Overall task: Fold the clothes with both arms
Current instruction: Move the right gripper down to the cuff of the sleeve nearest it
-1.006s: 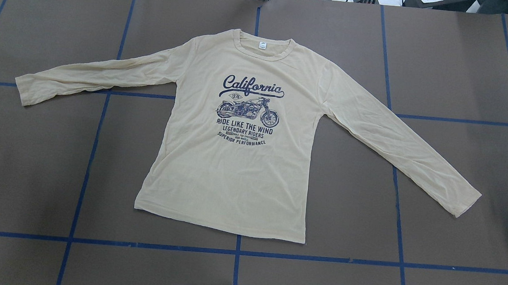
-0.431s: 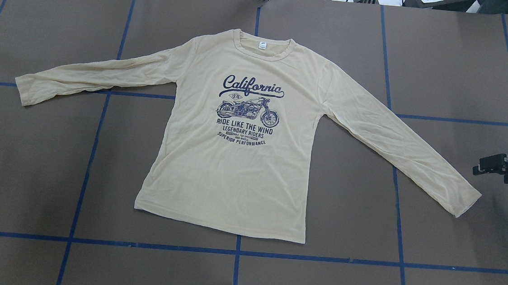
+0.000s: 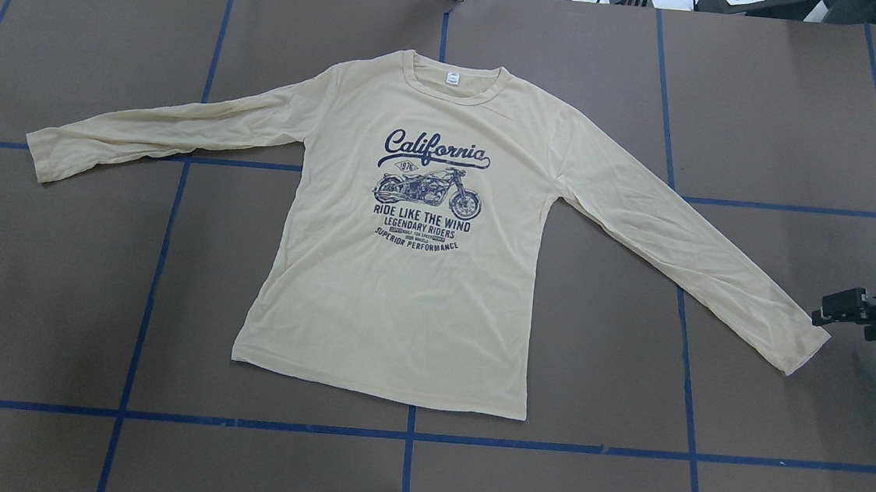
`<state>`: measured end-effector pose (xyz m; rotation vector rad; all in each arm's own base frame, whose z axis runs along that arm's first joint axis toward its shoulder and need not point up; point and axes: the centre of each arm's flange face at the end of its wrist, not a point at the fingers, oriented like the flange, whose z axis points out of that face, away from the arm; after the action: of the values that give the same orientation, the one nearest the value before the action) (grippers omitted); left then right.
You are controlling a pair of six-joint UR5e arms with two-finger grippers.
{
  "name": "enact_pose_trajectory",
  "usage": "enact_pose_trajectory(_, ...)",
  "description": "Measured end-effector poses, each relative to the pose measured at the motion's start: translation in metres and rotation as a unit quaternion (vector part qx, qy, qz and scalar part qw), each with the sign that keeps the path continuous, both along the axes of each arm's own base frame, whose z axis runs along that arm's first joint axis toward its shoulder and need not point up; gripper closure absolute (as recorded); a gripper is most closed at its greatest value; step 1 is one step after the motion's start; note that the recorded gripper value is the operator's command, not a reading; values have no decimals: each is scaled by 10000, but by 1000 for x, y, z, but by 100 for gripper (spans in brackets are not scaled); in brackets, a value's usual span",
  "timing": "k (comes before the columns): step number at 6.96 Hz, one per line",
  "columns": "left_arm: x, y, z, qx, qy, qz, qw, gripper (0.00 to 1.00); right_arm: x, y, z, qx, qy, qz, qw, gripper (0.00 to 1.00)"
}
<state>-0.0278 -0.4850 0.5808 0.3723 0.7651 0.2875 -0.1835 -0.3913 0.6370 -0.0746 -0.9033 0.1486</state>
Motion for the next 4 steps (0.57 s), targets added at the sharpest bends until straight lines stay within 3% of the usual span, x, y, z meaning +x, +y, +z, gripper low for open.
enact_pose_trajectory(4,0,0,0,0,-3,0,10000,0,-12,5,2,-60,29,-73,10000,14)
